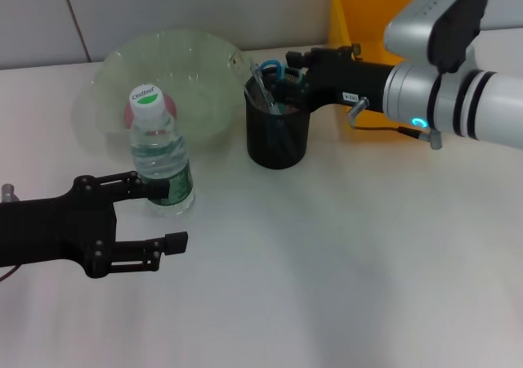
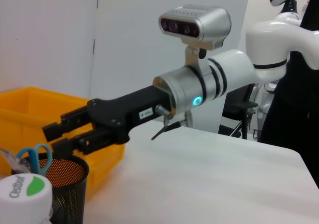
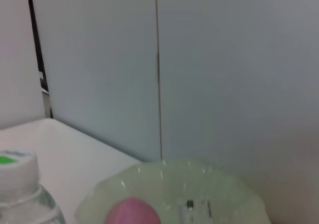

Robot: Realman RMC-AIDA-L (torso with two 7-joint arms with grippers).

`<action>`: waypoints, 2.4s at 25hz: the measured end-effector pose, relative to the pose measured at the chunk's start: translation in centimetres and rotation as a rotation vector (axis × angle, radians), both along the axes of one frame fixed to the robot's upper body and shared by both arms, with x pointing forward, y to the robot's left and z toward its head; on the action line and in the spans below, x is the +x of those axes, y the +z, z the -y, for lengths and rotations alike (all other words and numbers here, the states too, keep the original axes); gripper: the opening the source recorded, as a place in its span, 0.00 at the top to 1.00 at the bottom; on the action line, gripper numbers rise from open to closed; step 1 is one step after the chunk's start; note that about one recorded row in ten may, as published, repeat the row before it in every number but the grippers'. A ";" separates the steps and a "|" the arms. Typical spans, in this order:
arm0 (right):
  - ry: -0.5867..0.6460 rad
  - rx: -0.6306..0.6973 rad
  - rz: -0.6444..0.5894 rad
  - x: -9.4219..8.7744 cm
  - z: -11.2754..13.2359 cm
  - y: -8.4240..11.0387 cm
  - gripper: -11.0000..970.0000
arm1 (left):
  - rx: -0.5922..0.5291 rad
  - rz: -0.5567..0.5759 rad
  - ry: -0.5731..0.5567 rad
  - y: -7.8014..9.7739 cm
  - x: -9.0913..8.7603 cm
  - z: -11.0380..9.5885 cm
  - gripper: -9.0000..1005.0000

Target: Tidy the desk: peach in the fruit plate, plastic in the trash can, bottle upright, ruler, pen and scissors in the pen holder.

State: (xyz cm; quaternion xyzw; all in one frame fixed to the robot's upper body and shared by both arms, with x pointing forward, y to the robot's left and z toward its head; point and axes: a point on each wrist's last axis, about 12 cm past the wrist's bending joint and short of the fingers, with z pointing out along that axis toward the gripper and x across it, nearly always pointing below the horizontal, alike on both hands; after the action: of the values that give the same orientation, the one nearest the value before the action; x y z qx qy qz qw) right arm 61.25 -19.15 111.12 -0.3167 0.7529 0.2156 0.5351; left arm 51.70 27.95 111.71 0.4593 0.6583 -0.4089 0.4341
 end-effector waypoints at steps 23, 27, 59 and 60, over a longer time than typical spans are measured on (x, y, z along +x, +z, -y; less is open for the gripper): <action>0.279 0.229 -0.313 -8.2 13.8 0.1 0.16 | -0.051 -0.078 0.029 -1.1 1.1 1.5 0.20; 0.320 0.127 -0.373 -7.9 13.4 -0.5 0.14 | -0.053 -0.100 0.042 -1.0 1.5 1.6 0.20; 0.408 0.140 -0.410 -8.0 11.2 -0.6 0.14 | -0.011 -0.166 -0.007 -0.9 1.0 0.9 0.20; 0.408 0.140 -0.411 -8.0 11.2 -0.6 0.14 | -0.011 -0.166 -0.008 -0.8 1.0 0.9 0.20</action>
State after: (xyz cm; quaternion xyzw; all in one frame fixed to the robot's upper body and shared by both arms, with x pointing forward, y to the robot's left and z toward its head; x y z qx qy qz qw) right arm 53.21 -30.38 110.56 -0.3736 0.7494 0.4298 0.3377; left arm 52.73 27.06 110.87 0.4242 0.6879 -0.4509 0.3789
